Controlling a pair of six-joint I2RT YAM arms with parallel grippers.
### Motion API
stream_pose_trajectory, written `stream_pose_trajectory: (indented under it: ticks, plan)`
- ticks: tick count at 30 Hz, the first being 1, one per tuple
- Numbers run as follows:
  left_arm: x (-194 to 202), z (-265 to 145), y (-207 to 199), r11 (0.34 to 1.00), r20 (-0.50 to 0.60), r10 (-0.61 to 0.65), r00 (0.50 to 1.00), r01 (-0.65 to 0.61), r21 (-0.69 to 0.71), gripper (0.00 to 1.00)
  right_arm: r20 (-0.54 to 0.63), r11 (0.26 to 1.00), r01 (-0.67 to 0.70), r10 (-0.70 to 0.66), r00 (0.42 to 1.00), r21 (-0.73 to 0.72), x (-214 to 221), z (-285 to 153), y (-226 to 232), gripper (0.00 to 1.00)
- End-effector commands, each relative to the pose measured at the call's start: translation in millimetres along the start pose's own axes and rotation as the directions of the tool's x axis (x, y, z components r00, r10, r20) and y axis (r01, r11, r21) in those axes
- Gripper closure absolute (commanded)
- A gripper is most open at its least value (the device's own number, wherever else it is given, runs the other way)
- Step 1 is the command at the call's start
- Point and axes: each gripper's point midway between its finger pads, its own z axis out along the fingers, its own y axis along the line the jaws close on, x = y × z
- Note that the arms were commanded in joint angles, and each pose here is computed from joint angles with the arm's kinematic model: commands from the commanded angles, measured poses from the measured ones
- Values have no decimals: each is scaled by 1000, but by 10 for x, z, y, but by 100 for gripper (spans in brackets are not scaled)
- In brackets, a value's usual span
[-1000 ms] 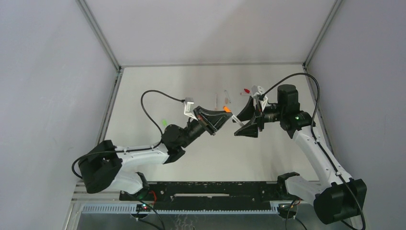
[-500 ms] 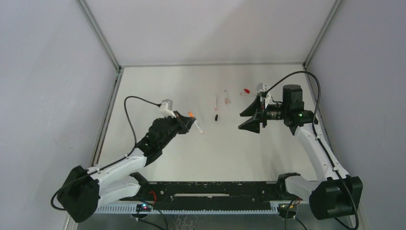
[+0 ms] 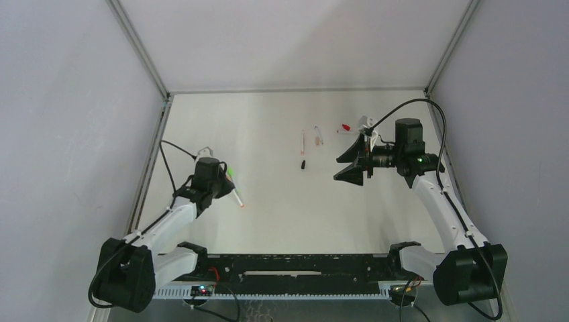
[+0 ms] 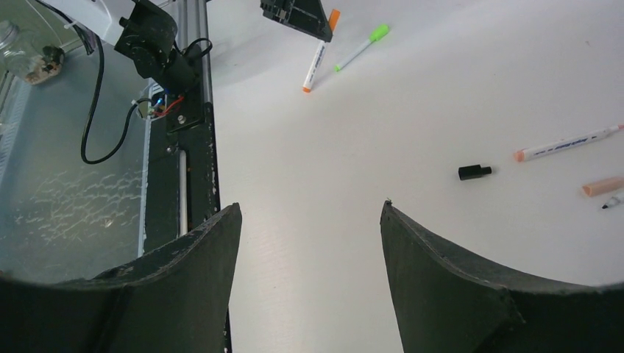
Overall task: Insert the pens into the pen caps
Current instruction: Place the pen at the center of the board.
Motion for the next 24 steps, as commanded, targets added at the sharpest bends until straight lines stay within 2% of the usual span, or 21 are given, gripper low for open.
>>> stream_pose_trajectory:
  ticks: [1, 8, 16, 24]
  plan:
    - [-217, -73, 75, 995, 6, 47, 999, -46, -87, 100, -1, 1000, 16, -16, 1000, 3, 15, -10, -16, 24]
    - [-339, 49, 275, 975, 3, 31, 1000, -30, -218, 98, 0, 1000, 17, -17, 1000, 3, 12, -11, -13, 24]
    - [-470, 333, 281, 966, -44, 4, 999, -15, -256, 90, 7, 1000, 20, -20, 1000, 12, -8, -45, -19, 24]
    - [-482, 509, 297, 967, -75, -31, 997, 11, -255, 70, 16, 1000, 14, -15, 1000, 23, -22, -83, -39, 24]
